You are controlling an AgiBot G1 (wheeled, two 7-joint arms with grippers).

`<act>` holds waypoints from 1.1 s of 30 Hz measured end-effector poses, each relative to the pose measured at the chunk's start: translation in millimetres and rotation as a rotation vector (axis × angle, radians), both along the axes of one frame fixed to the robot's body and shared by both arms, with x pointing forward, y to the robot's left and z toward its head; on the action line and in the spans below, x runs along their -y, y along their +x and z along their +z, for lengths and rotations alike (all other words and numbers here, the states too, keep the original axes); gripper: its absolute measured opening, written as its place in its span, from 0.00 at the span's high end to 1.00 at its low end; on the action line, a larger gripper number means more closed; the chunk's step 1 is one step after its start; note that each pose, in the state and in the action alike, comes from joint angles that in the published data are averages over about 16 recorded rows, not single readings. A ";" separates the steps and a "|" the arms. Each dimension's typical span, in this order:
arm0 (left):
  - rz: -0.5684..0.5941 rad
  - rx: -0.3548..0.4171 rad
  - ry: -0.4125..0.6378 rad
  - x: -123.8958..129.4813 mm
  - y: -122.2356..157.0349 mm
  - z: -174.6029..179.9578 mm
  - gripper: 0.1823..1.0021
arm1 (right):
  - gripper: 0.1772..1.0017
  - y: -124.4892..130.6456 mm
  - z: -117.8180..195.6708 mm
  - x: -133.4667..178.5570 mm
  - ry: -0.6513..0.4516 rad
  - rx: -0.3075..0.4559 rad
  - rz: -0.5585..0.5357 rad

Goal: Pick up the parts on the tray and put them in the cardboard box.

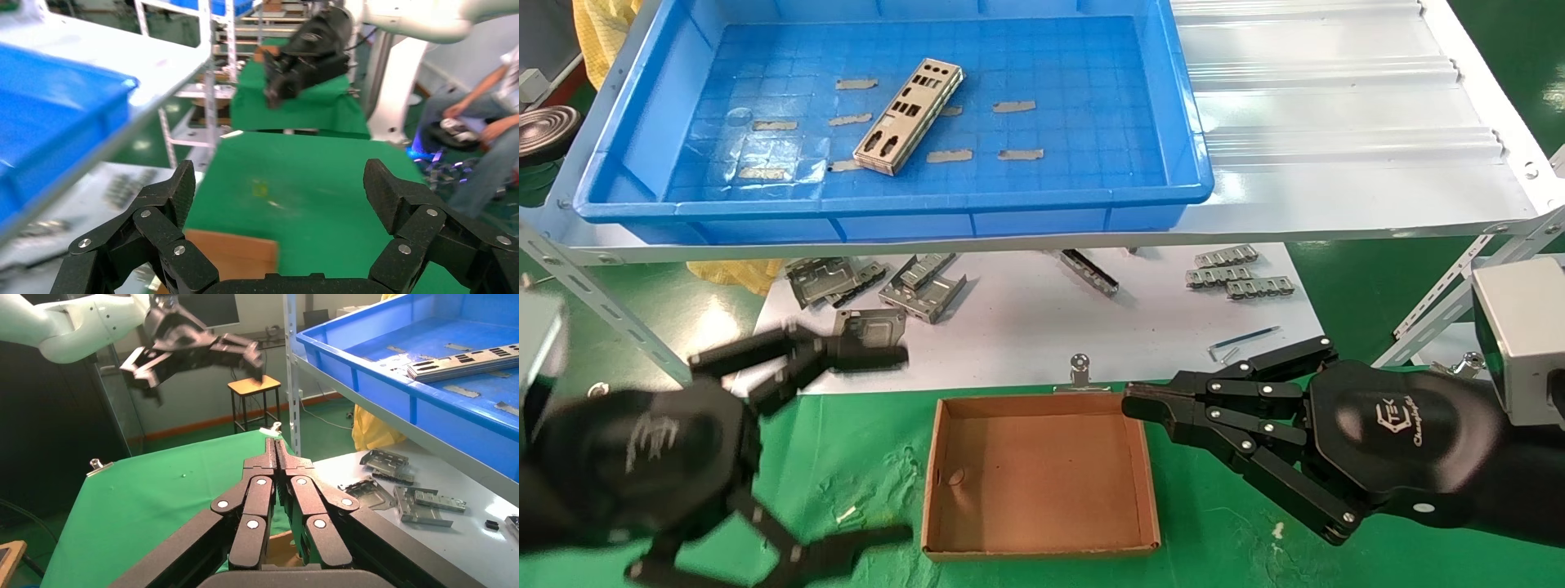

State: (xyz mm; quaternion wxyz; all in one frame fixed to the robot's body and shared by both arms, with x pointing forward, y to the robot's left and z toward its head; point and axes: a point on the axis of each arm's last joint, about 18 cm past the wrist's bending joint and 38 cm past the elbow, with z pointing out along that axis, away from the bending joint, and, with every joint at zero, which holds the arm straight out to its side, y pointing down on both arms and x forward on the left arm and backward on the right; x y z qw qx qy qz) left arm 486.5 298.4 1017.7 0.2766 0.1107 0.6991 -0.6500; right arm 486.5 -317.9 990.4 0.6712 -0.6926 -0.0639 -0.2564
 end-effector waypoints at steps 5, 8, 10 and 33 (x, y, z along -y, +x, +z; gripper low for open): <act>0.062 0.052 -0.017 -0.7 22.8 33.9 0.00 | 0.96 0.0 0.0 0.0 0.000 0.000 0.000; 0.112 0.077 -0.034 -1.3 41.8 59.6 0.00 | 0.98 0.0 0.0 0.0 0.000 0.000 0.000; 0.149 0.086 -0.048 -1.5 56.0 76.8 0.00 | 0.98 0.0 0.0 0.0 0.000 0.000 0.000; 0.578 0.001 -0.048 21.0 187.9 156.4 0.00 | 0.98 0.0 0.0 0.0 0.000 0.000 0.000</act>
